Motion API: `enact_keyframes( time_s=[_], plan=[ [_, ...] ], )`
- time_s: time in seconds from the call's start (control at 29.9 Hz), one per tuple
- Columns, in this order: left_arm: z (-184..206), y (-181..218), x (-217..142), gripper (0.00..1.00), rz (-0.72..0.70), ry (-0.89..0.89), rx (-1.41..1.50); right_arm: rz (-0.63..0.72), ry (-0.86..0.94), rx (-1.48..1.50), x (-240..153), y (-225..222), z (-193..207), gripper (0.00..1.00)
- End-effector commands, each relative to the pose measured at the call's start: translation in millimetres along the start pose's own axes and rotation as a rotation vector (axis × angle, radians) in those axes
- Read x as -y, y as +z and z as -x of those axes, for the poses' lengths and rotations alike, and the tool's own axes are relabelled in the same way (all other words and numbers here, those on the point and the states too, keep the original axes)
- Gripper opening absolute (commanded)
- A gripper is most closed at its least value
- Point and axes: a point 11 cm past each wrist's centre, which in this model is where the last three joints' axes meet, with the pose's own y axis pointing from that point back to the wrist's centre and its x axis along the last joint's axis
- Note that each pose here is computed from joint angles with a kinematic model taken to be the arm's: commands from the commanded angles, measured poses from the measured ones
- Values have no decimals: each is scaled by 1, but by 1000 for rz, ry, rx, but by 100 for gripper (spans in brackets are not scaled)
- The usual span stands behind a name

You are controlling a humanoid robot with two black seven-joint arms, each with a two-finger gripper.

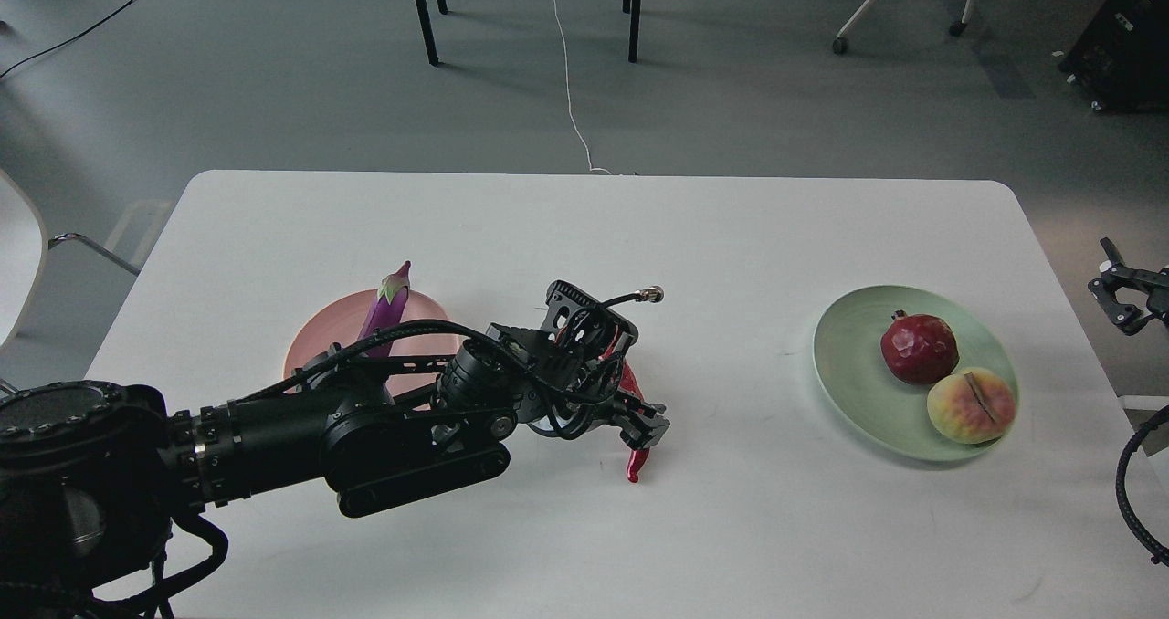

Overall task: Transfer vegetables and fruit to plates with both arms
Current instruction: 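Move the left gripper to the red chili pepper and grasp it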

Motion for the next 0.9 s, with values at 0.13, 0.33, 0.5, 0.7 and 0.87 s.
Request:
enact_keyframes(
  time_s=[0.13,0.33,0.5,0.7,0.87],
  plan=[
    [6,-4,1,71,-14,-13,11,1,-2,2,0,1,1,99],
    [5,-4,1,67,-23,-11,16,1,-2,2,0,1,1,99],
    [5,-10,1,55,-88,-12,13,1,0,1,0,1,0,99],
    [5,-10,1,38,-99,-11,10,1,1,0,0,0,0,99],
    [5,-11,0,22,-98,-11,6,1,1,0,0,0,0,99]
  ],
)
